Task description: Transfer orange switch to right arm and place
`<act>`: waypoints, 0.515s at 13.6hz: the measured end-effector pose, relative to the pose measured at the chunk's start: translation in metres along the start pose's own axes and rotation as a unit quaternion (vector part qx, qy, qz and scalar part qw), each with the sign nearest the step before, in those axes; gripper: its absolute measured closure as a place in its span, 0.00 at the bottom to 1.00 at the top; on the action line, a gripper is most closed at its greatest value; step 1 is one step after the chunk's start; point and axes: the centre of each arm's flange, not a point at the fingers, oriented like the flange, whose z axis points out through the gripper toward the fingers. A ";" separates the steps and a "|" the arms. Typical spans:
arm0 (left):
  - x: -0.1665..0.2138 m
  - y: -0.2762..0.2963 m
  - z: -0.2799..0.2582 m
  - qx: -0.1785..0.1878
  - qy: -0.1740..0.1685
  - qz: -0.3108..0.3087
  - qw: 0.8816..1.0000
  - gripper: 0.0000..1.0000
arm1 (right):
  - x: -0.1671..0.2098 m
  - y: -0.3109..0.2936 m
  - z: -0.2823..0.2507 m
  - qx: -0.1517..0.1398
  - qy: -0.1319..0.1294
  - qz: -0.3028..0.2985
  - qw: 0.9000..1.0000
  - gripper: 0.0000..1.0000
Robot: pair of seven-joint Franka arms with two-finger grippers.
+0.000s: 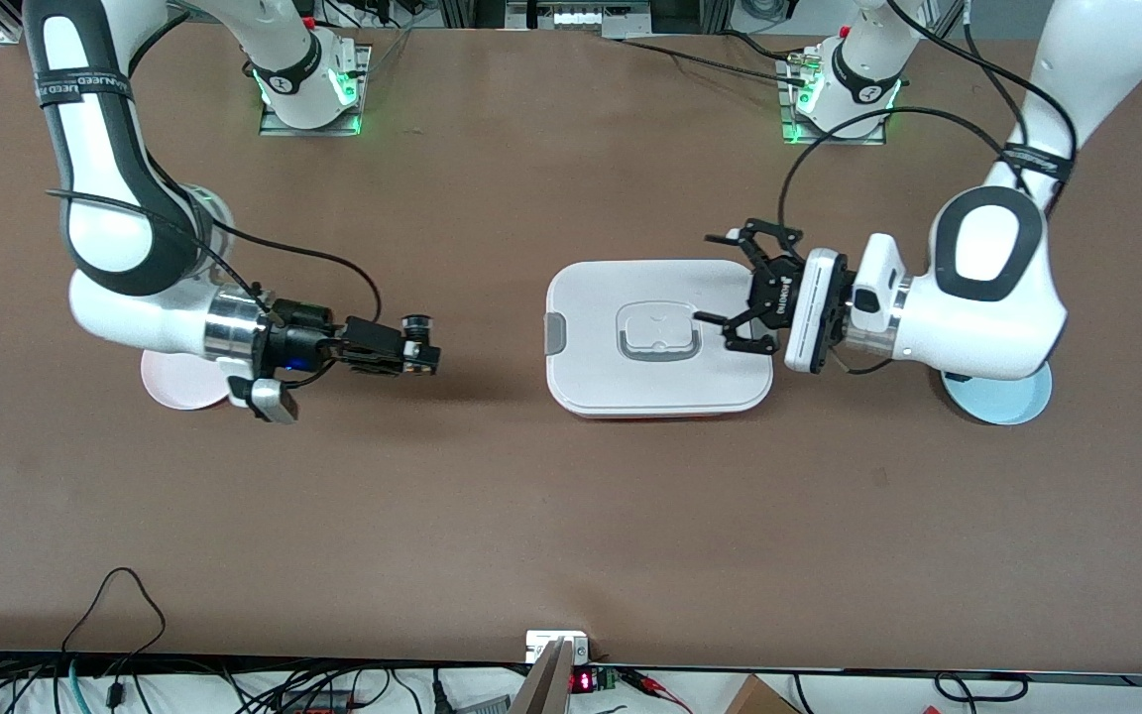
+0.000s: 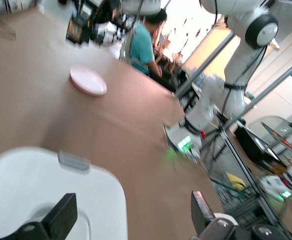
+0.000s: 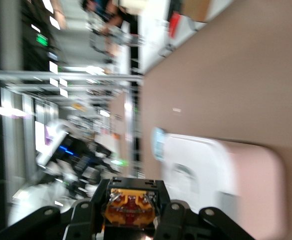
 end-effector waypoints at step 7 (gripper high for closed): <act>-0.040 0.012 -0.077 0.116 -0.266 -0.237 0.927 0.00 | 0.019 0.043 -0.124 -0.252 -0.111 -0.092 0.957 0.59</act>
